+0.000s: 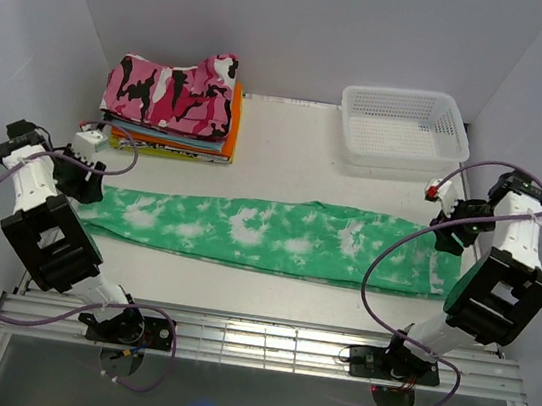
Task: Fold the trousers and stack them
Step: Fold the trousers
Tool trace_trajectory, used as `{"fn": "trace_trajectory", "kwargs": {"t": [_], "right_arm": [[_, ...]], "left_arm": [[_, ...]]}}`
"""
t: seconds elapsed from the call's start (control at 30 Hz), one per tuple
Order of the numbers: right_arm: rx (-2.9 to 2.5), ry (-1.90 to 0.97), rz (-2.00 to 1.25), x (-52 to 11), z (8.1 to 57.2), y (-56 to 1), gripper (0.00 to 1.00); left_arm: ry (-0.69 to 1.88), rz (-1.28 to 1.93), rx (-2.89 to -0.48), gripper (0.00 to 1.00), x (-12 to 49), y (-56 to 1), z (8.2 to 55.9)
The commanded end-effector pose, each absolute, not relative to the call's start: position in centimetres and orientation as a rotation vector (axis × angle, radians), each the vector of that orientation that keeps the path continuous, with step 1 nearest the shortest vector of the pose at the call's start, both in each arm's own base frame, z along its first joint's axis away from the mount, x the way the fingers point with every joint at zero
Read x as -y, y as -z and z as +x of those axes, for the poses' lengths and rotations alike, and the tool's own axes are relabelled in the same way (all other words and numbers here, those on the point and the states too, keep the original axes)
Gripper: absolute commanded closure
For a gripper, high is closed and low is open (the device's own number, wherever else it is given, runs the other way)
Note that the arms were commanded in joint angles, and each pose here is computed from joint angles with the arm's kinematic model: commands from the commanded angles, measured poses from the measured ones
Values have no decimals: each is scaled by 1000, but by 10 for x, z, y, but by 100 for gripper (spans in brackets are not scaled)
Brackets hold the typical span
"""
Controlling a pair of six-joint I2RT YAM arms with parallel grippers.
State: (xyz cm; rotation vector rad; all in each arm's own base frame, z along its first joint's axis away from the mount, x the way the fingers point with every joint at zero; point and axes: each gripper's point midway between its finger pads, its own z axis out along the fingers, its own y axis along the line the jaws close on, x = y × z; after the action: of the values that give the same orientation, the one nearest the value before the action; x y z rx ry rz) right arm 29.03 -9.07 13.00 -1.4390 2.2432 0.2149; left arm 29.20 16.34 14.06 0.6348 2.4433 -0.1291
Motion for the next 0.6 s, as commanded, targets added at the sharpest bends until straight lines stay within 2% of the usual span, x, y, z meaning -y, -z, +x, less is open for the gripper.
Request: {"fn": "trace_trajectory", "kwargs": {"t": [0.0,0.1,0.23,0.37,0.43,0.47,0.57], "right_arm": [[-2350,-362,-1359,56,279,-113,36],[-2419,-349,-1399,45,268,-87,39],[-2539,-310,-1409,51,253,-56,41],[-2665,-294,-1393,62,243,-38,44],[-2685,-275,-1396,66,242,-35,45],[-2710,-242,-1409,72,240,-33,45],[-2750,-180,-1440,85,240,-27,46]], "left_arm": [[209,559,-2514,31,-141,-110,290],[168,513,-2641,37,-154,-77,282],[113,437,-2825,56,-168,-35,250],[27,384,-2826,60,-183,-44,248],[-19,372,-2788,58,-188,-59,254],[-48,352,-2758,48,-192,-71,262],[-101,282,-2642,29,-201,-110,287]]}}
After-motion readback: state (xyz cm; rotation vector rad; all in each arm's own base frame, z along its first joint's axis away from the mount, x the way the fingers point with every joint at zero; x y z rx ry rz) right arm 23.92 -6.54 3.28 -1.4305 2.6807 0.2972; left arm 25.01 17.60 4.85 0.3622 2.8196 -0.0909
